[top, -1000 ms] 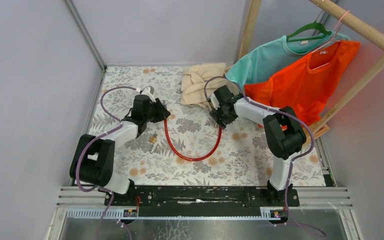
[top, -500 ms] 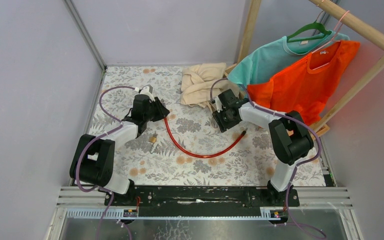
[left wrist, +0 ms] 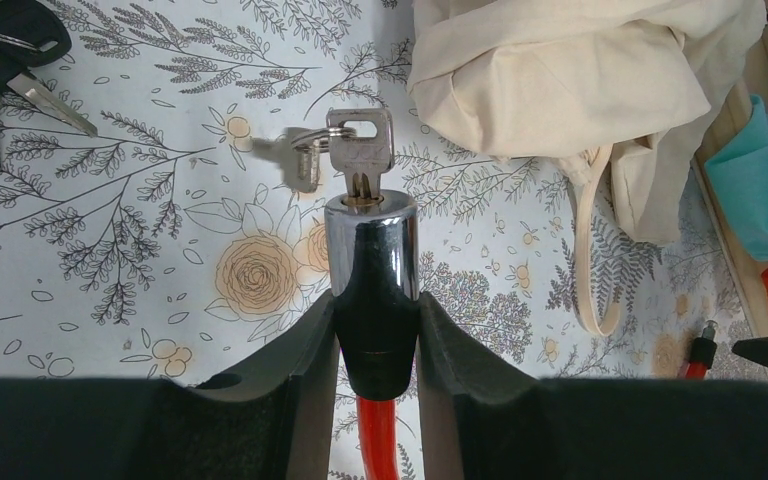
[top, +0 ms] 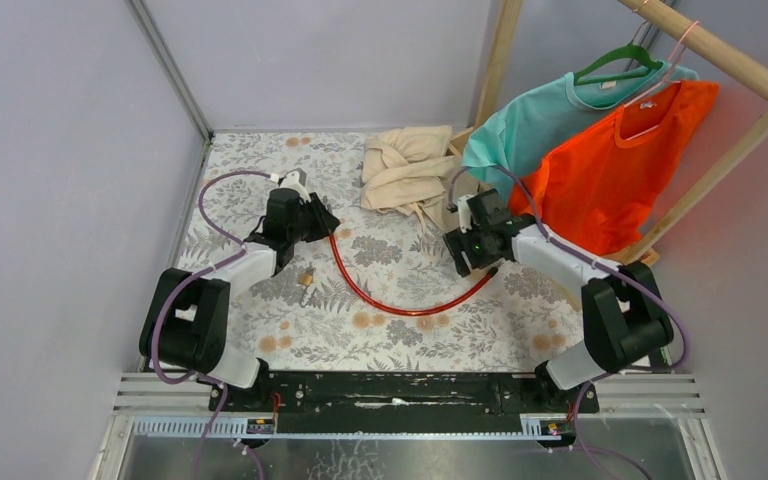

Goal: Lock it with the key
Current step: Pick up the lock from the center of the board.

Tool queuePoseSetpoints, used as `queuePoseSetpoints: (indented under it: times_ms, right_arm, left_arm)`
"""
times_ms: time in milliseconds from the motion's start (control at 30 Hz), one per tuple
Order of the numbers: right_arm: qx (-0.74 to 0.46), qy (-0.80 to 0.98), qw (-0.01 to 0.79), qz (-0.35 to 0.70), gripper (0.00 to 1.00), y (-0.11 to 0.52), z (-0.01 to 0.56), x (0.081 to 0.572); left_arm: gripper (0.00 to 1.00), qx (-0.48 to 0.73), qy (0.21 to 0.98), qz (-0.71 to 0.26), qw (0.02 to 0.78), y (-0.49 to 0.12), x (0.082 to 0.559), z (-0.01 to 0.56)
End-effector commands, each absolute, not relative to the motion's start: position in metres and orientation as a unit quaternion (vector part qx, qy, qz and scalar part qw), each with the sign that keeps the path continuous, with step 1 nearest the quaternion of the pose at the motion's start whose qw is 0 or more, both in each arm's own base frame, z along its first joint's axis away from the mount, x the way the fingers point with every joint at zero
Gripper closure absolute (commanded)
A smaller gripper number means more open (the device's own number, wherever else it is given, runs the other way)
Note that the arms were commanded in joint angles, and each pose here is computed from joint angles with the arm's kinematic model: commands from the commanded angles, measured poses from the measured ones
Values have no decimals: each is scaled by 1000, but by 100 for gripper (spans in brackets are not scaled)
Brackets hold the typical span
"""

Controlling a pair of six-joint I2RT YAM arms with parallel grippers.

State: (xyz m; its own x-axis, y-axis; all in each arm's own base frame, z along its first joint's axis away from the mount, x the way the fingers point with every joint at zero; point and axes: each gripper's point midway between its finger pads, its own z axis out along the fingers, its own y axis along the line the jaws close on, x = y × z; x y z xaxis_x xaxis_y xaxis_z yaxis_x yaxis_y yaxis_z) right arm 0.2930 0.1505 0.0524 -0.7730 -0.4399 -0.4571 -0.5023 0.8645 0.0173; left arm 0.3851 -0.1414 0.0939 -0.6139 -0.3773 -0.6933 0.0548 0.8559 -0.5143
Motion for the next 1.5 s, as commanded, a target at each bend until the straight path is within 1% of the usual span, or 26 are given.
queuePoseSetpoints:
  times_ms: [0,167,333,467,533,600,767,900,1100,1233,1467]
  right_arm:
    - [-233,946,212,72,21,126,49,274]
    - [-223,945,225,84,14,123,54,271]
    - [-216,950,218,58,12,111,46,274]
    - [-207,953,214,59,16,103,42,276]
    - [-222,950,206,74,21,104,42,271]
    - [-256,941,204,82,25,104,44,267]
    - [-364,902,227,59,29,92,47,255]
    - [-404,889,204,66,30,86,38,234]
    - [-419,886,169,101,23,90,23,213]
    - [-419,886,162,117,21,94,16,213]
    - [-396,894,144,156,11,107,16,222]
  left_arm:
    - [100,-75,836,-248,483,-141,400,121]
    - [100,-67,833,-238,496,-138,403,121]
    - [100,-60,830,-225,506,-134,405,121]
    - [100,-60,830,-219,509,-132,406,120]
    - [100,-60,830,-216,510,-131,407,120]
    - [100,-61,831,-215,509,-131,406,118]
    - [100,-60,831,-215,510,-131,407,119]
    - [100,-60,831,-215,510,-131,406,118]
    - [100,-59,830,-218,509,-132,407,119]
    - [100,-58,830,-219,509,-133,406,119]
    - [100,-56,828,-221,513,-133,406,122]
